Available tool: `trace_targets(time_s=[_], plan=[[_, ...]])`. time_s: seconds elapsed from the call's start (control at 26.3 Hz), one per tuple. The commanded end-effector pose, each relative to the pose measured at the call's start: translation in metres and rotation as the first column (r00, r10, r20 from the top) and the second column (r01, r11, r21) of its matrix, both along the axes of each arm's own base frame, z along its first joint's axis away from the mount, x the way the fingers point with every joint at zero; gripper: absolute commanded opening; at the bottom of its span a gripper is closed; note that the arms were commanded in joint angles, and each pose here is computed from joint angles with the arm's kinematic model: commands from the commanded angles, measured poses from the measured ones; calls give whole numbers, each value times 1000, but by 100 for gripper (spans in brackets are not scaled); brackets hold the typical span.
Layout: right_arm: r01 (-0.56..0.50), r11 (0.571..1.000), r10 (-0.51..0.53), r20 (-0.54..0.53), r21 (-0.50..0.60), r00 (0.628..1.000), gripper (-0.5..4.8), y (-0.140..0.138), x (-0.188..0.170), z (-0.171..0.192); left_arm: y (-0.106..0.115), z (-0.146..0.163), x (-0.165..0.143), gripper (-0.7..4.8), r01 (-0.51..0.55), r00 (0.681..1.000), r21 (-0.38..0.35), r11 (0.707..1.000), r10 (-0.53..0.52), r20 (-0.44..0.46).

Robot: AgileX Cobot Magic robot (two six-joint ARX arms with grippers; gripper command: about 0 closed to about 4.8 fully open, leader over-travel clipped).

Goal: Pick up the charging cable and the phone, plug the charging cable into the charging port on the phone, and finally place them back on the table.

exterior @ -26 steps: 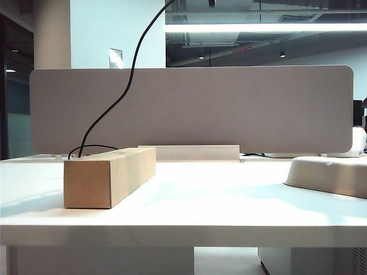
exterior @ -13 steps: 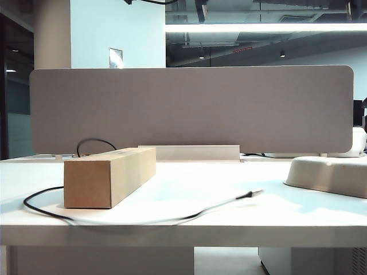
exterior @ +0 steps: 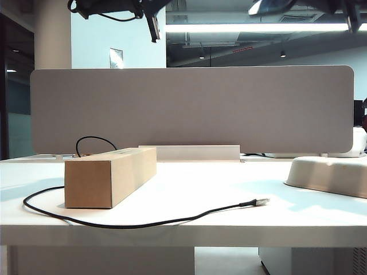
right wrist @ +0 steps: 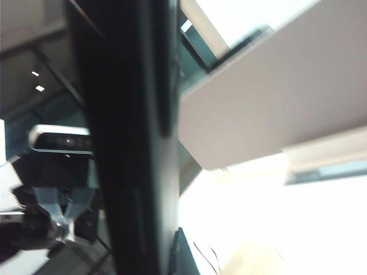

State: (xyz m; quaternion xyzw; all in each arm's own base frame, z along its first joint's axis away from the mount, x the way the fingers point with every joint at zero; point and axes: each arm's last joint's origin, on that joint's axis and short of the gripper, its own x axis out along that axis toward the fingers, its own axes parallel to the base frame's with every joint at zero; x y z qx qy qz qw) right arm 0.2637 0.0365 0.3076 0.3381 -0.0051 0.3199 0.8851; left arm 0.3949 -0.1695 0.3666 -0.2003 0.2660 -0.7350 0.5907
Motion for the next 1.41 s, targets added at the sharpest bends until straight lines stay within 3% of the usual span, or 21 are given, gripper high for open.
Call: trace_targets(time_s=[0.04,0.08,0.15,0.23,0.34,0.38,0.46,0.57,0.61,0.8,1.03,1.14,1.41], plan=[[12,999,-11,16,-43,1000,-7,0,0,2,-3,-10,-2,-6,-134,990,62,989,131,50],[12,999,-11,19,-51,1000,-7,0,0,1,-6,-15,-3,-6,-178,983,97,979,172,70],[11,999,-10,21,-51,1000,-7,0,0,2,-14,-27,-8,-6,-294,952,211,932,267,149],[21,998,-20,21,-52,1000,-7,-3,0,1,-22,-39,-14,-6,-405,909,354,843,328,257],[33,998,-32,15,-60,999,-7,-5,1,0,-40,-55,-25,-1,-515,850,534,670,319,419],[44,997,-43,14,-70,999,-7,-7,1,0,-46,-58,-30,-1,-531,839,567,629,296,456],[57,996,-57,7,-75,998,-7,-11,2,-1,-63,-66,-38,7,-530,834,610,589,231,501],[74,994,-75,-13,-77,997,-7,-18,2,-3,-94,-81,-57,106,-477,843,660,580,91,530],[74,994,-75,-17,-81,997,-7,-22,3,-3,-110,-91,-66,132,-457,842,687,565,25,540],[122,989,-126,-42,-85,991,-7,-40,3,-6,-147,-129,-83,132,-388,854,761,520,-109,509],[112,990,-116,-41,-87,992,-7,-39,3,-6,-155,-149,-83,158,-352,871,790,501,-133,472],[111,990,-114,-41,-87,993,-7,-39,3,-6,-156,-153,-83,190,-326,882,796,509,-139,451],[104,991,-108,-41,-88,993,-7,-39,3,-6,-166,-158,-88,190,-319,875,787,528,-155,459]])
